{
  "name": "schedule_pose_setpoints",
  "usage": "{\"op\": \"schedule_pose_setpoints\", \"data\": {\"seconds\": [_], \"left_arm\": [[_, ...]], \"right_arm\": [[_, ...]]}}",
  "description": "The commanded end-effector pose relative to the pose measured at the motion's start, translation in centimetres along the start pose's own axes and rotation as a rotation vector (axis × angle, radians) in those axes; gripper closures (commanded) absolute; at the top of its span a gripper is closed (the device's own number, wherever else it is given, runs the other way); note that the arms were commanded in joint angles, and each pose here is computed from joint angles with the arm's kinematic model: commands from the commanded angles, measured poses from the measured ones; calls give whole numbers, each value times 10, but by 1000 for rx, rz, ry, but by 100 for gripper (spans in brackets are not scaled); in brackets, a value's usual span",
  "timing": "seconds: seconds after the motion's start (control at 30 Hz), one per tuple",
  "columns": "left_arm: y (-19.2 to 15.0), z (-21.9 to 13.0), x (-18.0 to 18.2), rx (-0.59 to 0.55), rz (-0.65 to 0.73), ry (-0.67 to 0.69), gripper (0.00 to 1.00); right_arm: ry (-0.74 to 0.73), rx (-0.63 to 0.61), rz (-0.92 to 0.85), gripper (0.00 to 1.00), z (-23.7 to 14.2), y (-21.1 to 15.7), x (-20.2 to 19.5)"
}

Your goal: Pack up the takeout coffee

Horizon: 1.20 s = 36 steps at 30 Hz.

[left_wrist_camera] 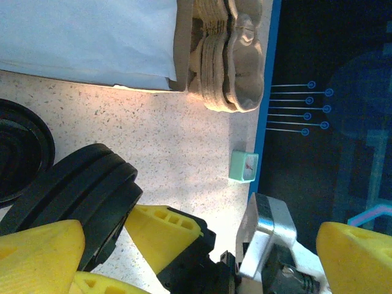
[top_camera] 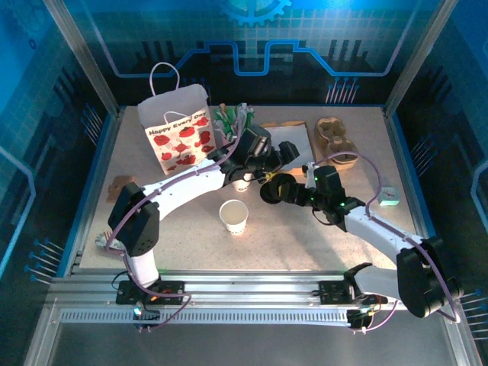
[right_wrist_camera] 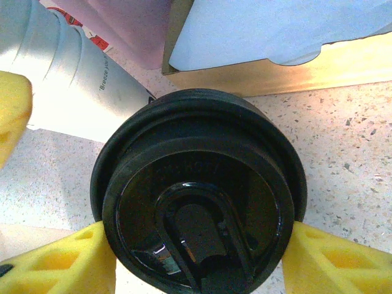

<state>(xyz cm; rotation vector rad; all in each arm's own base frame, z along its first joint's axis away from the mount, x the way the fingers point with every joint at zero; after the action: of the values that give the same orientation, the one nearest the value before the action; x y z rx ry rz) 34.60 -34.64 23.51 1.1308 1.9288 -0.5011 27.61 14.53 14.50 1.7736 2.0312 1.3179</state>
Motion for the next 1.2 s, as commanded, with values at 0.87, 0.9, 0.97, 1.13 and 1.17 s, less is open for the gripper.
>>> {"op": "schedule_pose_setpoints", "data": {"seconds": [0.87,0.9,0.97,1.13,1.17], "left_arm": [[-11,34,43,49,-66,80,2],[-11,35,45,50,-68,84,1],[-11,37,47,54,-77,83,2],[-6,38,50,44,-79,91,2],[-4,37,50,39,-78,94,2]], "right_arm": [[14,-62,19,37,-4,1,-3],[16,-65,18,37,-4,2,-3],[20,-66,18,37,-4,2,-2],[18,-66,16,37,-4,2,-3],[18,-67,14,37,-4,2,-3]]}}
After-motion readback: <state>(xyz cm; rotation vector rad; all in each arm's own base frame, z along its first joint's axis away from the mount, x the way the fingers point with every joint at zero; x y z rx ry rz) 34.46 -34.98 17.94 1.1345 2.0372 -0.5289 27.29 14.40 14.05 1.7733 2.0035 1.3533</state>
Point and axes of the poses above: each hand's point on the last joint's axis, 136 mm out from that joint toward the fingers, its own z axis out along the fingers, its own x axis along the line the jaws close on, y = z × x, the point moved 5 cm from there along -z, back along the fingers, and after that the axes turned 7 degrees about -z, right-handed, at the moved point
